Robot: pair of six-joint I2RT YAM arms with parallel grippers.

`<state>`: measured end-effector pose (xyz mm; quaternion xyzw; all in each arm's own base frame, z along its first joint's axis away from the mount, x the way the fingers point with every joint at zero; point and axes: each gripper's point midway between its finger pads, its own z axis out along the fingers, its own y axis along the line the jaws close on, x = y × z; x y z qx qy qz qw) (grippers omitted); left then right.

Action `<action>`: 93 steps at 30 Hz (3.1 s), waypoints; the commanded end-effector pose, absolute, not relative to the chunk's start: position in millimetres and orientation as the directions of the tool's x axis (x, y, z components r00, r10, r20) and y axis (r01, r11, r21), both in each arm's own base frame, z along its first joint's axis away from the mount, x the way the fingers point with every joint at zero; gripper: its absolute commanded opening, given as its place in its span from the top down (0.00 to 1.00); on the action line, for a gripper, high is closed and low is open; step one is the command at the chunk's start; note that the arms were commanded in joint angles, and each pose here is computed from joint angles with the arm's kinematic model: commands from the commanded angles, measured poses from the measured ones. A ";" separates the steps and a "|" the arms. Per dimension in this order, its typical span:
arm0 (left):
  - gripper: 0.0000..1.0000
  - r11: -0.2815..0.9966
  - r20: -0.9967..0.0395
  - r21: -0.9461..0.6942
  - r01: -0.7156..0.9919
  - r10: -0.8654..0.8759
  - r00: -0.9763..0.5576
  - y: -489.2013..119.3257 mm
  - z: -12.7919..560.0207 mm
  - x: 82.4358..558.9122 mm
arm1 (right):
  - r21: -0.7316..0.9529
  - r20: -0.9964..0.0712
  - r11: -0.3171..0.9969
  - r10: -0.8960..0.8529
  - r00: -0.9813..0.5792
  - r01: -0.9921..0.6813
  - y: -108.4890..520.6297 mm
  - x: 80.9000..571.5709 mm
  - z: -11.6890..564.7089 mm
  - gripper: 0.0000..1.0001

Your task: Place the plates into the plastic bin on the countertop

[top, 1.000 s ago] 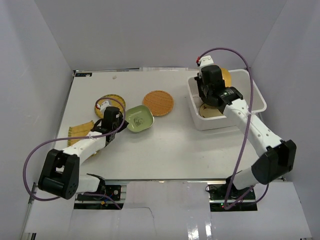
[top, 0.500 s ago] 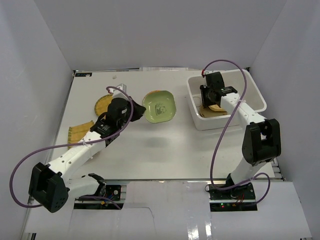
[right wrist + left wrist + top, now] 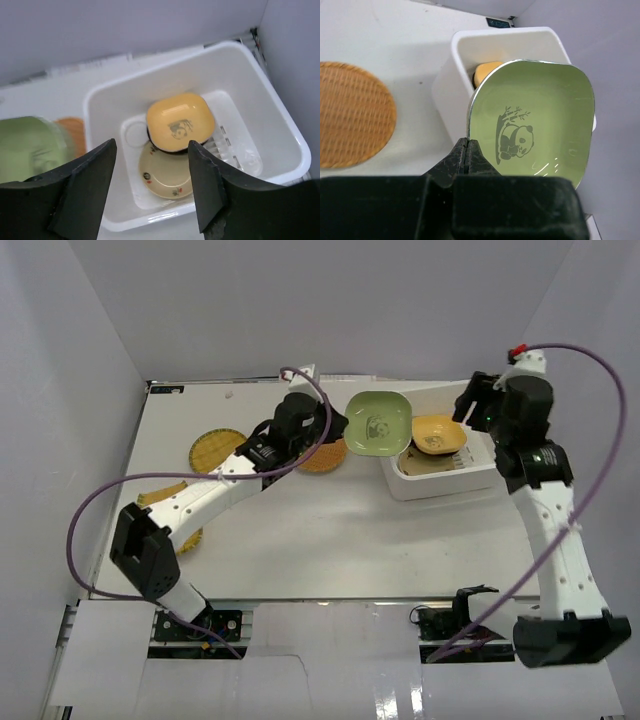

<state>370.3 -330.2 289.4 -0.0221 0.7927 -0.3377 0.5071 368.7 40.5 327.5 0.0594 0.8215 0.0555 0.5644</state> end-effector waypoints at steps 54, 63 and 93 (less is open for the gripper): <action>0.02 0.902 -0.886 -0.420 0.100 -0.383 -0.261 -118.4 288.4 273.0 | 0.491 -0.839 0.663 0.185 -0.512 -0.565 329.9 253.2 258.8 0.28; 0.02 0.891 -0.908 -0.419 0.175 -0.410 -0.086 -82.3 332.3 221.4 | 0.617 -0.690 0.491 -0.037 -0.723 -0.615 516.5 221.4 145.8 0.30; 0.02 0.857 -0.891 -0.454 0.244 -0.433 -0.137 -106.3 329.1 229.5 | 0.739 -0.631 0.323 0.025 -0.775 -0.591 599.2 209.5 140.0 0.92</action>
